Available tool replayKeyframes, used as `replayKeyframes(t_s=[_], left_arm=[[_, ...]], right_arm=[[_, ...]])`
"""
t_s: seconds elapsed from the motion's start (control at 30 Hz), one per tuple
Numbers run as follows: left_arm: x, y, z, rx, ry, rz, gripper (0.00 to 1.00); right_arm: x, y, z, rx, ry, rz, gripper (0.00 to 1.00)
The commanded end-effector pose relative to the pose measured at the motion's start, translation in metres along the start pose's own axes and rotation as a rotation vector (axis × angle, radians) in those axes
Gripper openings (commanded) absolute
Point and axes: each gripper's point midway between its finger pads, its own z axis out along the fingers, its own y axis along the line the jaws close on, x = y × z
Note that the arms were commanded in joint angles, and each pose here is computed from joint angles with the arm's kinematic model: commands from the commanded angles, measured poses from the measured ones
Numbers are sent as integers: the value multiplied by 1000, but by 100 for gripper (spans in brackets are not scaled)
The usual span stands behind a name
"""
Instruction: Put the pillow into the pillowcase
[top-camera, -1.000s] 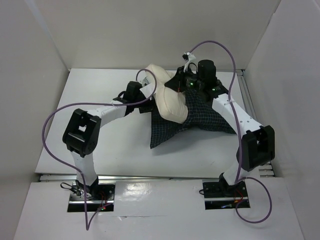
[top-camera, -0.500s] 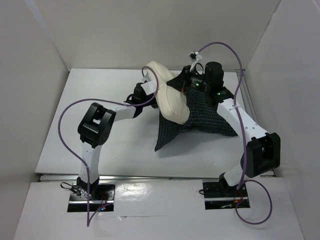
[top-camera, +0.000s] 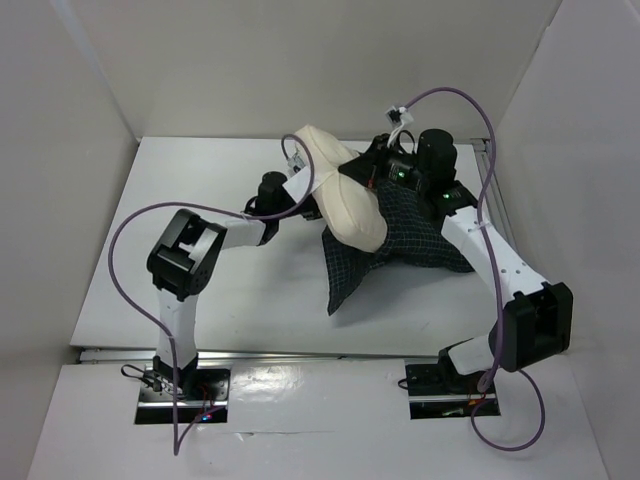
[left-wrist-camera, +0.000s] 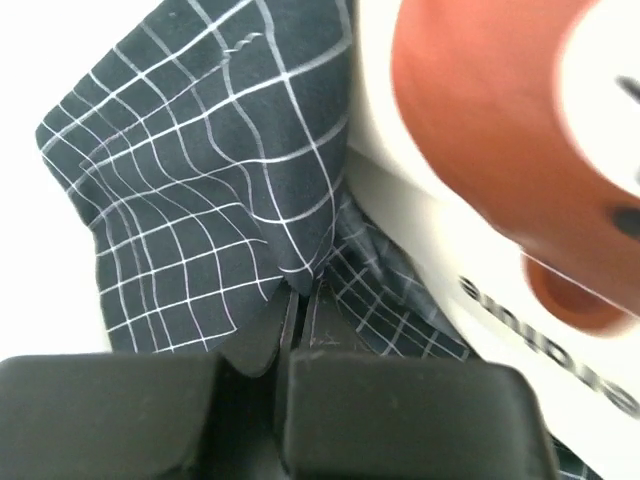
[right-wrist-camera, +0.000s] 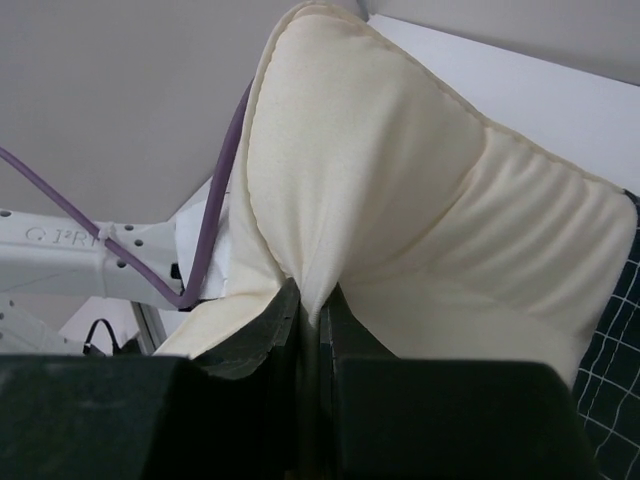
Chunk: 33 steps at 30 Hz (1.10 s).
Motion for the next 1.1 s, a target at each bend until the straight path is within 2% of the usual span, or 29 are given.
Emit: replayKeyframes(t_s=[0.0, 0.1, 0.13, 0.23, 0.27, 0.4, 0.5, 0.63, 0.67, 0.73, 0.77, 0.83, 0.87, 0.9, 0.97, 1.03, 1.07], left_arm=[[-16, -27, -22, 64, -54, 88, 0], [-33, -30, -46, 90, -102, 76, 0], [-43, -43, -56, 113, -116, 86, 0], [-58, -45, -75, 62, -137, 84, 0], [-76, -57, -83, 32, -190, 137, 0], [-109, -77, -105, -10, -263, 203, 0], [-139, -77, -119, -81, -328, 225, 0], [-159, -69, -135, -129, -351, 219, 0], [-170, -67, -145, -144, -376, 222, 0], [-176, -63, -156, -152, -384, 210, 0], [-182, -64, -160, -153, -388, 212, 0], [-193, -69, -174, -194, -430, 246, 0], [-194, -64, -180, -226, -427, 258, 0], [-192, -65, -182, -231, -421, 252, 0], [-195, -71, -188, -217, -415, 275, 0], [-188, -62, -190, -241, -384, 252, 0], [-185, -62, -189, -235, -368, 257, 0]], right_arm=[[-59, 40, -21, -52, -176, -129, 0], [-59, 22, -22, 52, -168, -145, 0], [-50, 8, -18, 94, -140, -156, 0], [-15, -35, -9, 224, -25, -141, 0], [5, -52, -7, 269, 24, -119, 0], [100, -106, 17, 435, 253, -73, 0], [128, -124, 19, 532, 311, -78, 0], [133, -130, 15, 600, 299, -122, 0], [134, -146, 9, 722, 291, -154, 0], [157, -156, 5, 859, 386, -270, 0], [181, -191, -13, 1078, 474, -347, 0], [184, -212, -19, 1274, 516, -387, 0], [218, -232, -39, 1393, 646, -378, 0], [209, -240, -31, 1420, 629, -342, 0], [230, -252, -31, 1454, 690, -298, 0], [219, -257, -15, 1480, 606, -226, 0], [228, -261, -19, 1507, 628, -170, 0]])
